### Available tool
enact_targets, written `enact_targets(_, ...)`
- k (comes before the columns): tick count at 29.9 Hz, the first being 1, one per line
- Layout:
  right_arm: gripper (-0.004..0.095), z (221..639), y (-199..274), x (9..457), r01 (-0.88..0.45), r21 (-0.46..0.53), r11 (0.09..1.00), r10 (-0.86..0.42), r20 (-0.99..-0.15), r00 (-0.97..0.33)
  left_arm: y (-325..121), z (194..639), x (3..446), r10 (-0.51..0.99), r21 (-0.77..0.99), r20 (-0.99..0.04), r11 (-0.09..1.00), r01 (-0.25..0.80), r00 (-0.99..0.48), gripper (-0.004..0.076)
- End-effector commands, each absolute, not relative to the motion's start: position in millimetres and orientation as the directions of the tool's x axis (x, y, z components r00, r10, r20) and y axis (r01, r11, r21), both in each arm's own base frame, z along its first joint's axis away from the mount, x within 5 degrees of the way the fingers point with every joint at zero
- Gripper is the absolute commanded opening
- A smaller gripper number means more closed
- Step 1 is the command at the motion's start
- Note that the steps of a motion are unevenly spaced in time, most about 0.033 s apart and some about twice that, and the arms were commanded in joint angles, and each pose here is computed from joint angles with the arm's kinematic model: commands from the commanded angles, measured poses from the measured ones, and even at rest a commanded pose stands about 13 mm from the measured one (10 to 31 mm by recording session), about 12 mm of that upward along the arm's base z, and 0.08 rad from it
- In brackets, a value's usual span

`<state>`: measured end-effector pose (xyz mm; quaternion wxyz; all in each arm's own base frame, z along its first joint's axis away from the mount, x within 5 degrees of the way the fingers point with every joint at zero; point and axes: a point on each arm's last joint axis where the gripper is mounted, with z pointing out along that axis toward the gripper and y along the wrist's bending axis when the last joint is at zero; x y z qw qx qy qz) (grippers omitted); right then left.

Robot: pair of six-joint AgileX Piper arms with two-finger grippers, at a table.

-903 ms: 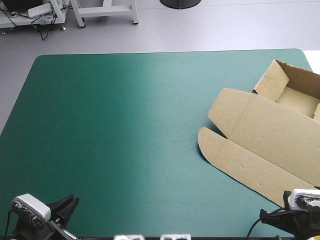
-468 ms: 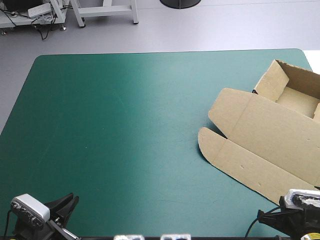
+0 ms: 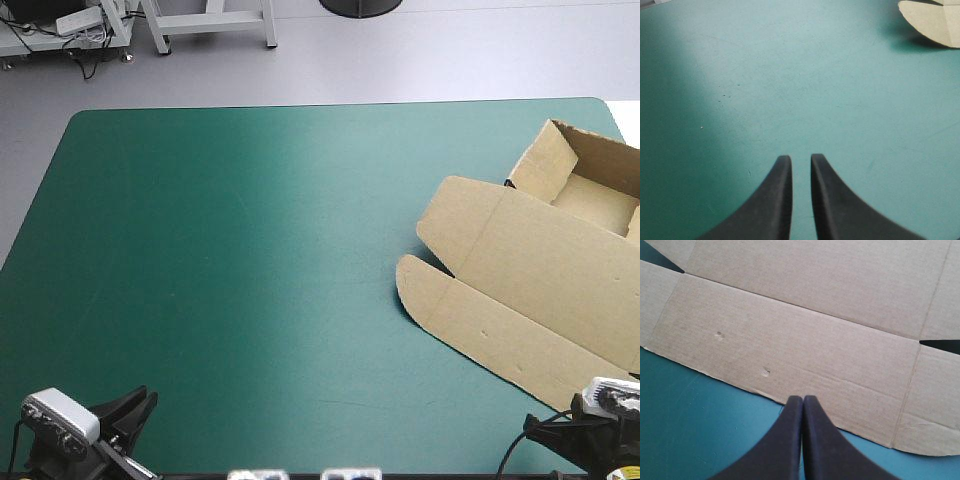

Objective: Fold the box

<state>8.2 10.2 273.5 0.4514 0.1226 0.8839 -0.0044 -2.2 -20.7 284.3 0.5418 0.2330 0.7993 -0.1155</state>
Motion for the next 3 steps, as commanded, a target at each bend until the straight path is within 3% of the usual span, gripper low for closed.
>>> enact_targets(1, -0.0013, 284.4, 9.0, 11.9, 0.216, 0.105, 0.971, 0.204, -0.838, -0.506, -21.9, 296.5, 0.1, 0.203, 0.058, -0.948, 0.868, 0.493, -0.247, 0.0096)
enact_targets(3, -0.0013, 284.4, 9.0, 11.9, 0.216, 0.105, 0.971, 0.204, -0.838, -0.506, -21.9, 296.5, 0.1, 0.203, 0.058, -0.948, 0.868, 0.493, -0.247, 0.0096)
